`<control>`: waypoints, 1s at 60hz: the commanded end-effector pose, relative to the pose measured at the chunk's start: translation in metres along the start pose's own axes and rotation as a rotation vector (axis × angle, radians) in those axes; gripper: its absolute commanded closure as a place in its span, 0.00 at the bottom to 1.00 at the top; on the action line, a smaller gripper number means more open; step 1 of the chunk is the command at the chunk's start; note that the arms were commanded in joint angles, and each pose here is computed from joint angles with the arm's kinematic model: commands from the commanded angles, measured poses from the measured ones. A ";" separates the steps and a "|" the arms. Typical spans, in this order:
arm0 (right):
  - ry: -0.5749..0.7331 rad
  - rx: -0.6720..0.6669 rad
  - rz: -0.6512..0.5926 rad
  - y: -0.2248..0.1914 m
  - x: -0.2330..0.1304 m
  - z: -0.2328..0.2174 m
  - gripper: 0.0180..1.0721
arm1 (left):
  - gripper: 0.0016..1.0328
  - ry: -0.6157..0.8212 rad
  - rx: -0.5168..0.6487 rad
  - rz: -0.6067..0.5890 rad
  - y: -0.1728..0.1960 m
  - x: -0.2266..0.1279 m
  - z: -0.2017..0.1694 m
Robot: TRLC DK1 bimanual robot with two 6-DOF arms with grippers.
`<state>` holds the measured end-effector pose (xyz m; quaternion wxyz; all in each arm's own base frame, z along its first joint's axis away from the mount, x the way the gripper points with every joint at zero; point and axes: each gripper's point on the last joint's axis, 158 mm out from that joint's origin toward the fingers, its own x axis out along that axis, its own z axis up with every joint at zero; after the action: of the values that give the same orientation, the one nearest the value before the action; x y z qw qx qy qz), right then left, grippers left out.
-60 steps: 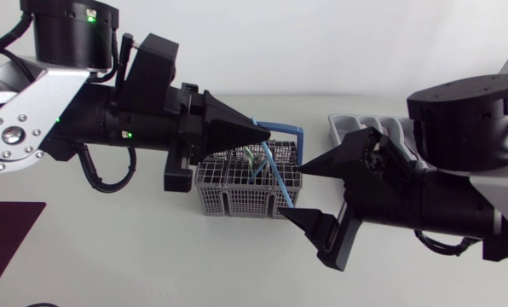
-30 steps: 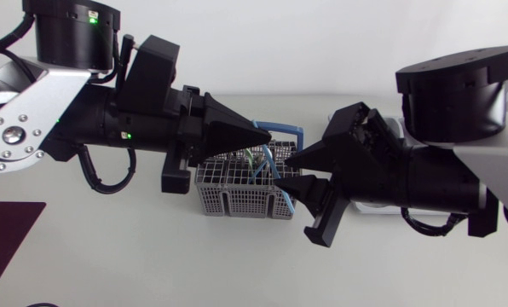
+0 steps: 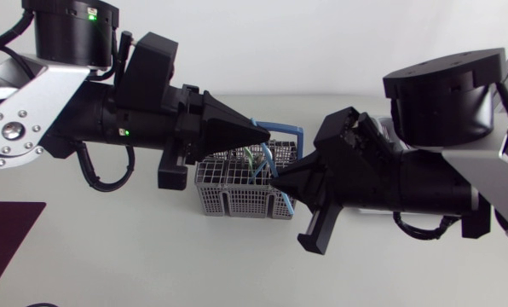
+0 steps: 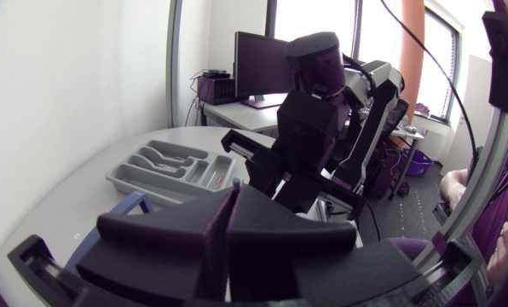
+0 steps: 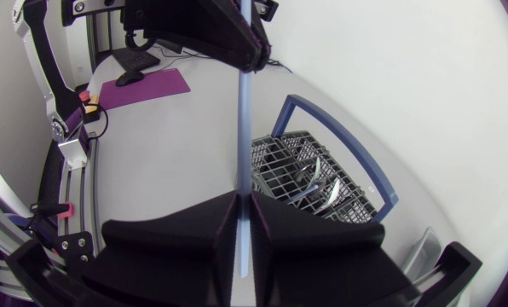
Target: Unload the cutlery basket into the drawer organizer.
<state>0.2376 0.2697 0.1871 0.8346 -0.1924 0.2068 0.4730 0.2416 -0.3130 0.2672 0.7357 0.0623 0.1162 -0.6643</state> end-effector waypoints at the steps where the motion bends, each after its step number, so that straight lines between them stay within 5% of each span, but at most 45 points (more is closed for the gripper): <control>1: 0.010 0.015 0.014 0.006 -0.001 0.001 0.95 | 0.74 -0.031 0.001 0.010 0.008 -0.004 0.019; 7: 0.027 0.019 0.017 0.008 -0.002 -0.005 0.95 | 0.40 -0.044 -0.001 0.025 0.012 -0.009 0.026; 17: 0.050 0.024 0.011 0.010 -0.007 -0.018 0.95 | 0.07 -0.073 -0.012 0.061 0.026 -0.021 0.039; 35: 0.064 0.093 -0.103 -0.022 -0.043 -0.045 0.95 | 0.06 -0.095 0.012 0.222 0.081 -0.059 0.036; 60: 0.169 0.398 -0.406 -0.142 -0.075 -0.116 0.95 | 0.08 0.232 0.233 0.284 0.075 0.011 -0.054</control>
<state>0.2948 0.1041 0.1642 0.9151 -0.1150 0.2943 0.2505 0.3195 -0.2926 0.2372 0.8094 0.1967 0.0999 -0.5442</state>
